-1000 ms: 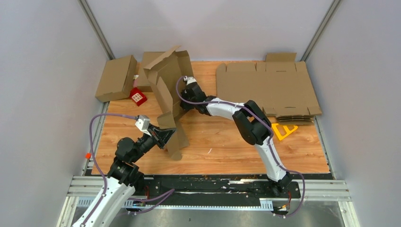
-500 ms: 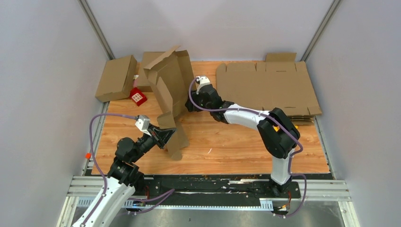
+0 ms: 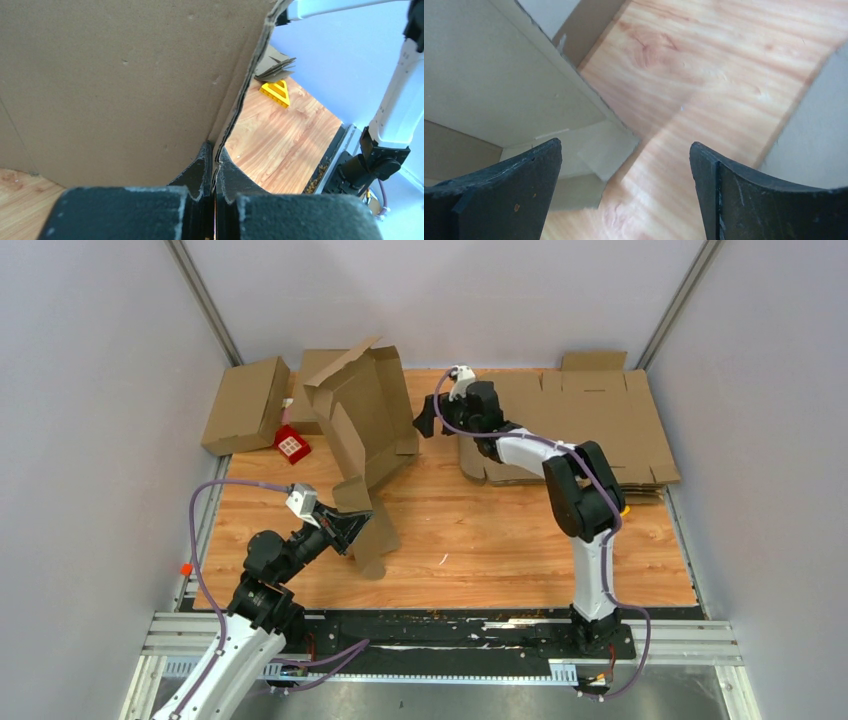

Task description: Fold the paper box

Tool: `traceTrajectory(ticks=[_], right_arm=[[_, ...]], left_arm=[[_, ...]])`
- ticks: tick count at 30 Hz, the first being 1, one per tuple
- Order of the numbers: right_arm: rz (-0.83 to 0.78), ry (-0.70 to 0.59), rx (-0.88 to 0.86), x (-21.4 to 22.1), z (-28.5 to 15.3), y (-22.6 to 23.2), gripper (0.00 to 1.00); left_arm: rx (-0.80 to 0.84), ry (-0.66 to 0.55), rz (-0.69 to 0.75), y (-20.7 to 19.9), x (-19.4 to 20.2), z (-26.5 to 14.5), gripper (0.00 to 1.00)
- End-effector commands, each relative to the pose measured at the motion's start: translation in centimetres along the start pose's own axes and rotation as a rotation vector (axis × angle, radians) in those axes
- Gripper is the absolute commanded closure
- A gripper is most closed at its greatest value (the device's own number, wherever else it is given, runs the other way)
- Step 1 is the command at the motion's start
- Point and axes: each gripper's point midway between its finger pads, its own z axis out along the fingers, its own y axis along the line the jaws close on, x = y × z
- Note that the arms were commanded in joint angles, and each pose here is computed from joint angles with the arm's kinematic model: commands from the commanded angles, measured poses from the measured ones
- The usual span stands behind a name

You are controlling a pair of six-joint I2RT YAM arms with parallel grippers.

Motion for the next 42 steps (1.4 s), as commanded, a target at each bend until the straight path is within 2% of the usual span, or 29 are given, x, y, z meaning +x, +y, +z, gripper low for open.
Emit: traceTrajectory(ticks=[1,3,7,8,10,11,12,13,14,20,26,30,37,42], right_arm=[[-0.193,-0.107,-0.260,-3.8,2.8,4.0,0.00],[-0.227,-0.137,-0.308,-5.3,4.2,4.8,0.00],[-0.237,-0.147,-0.435,-5.8,5.8,6.6,0.08],[-0.232,-0.155,-0.434,-6.1,6.0,6.7,0.17],[-0.228,-0.159,-0.436,-6.6,5.9,6.9,0.51],[-0.225,-0.165,-0.430,-6.7,5.5,7.0,0.72],[-0.228,-0.184,-0.419,-7.1,4.8,7.1,0.87],[-0.226,-0.200,-0.397,-7.1,3.9,6.9,0.96],[-0.227,-0.229,-0.369,-7.6,2.7,6.9,1.00],[-0.200,-0.274,-0.121,-8.6,-5.3,5.9,1.00],[-0.171,-0.172,0.151,-2.9,-11.7,4.4,1.00],[-0.146,-0.150,0.259,-0.1,-15.2,3.8,1.00],[-0.148,-0.163,0.267,3.1,-18.0,4.6,0.99],[-0.166,-0.088,0.284,5.5,-17.0,4.3,0.91]], left_arm=[[-0.010,0.089,-0.084,0.1,2.2,-0.3,0.99],[-0.013,0.093,-0.087,0.1,2.2,-0.3,0.99],[-0.022,0.101,-0.084,0.3,2.3,-0.5,0.99],[-0.025,0.102,-0.081,0.3,2.4,-0.5,0.99],[-0.033,0.101,-0.076,0.5,2.4,-0.5,0.99],[-0.033,0.099,-0.073,0.5,2.3,-0.5,0.99],[-0.032,0.097,-0.068,0.5,2.2,-0.4,0.99],[-0.036,0.099,-0.064,0.5,2.2,-0.5,0.99],[-0.037,0.098,-0.059,0.6,2.1,-0.5,0.99],[-0.058,0.084,-0.016,1.0,1.7,-0.6,0.99],[-0.061,0.045,0.025,1.1,0.7,-0.2,0.99],[-0.034,0.051,0.069,0.9,0.2,0.4,0.99],[0.070,-0.008,0.108,-0.7,-0.8,1.0,0.98],[0.103,-0.026,0.118,-1.1,-0.3,0.6,0.96]])
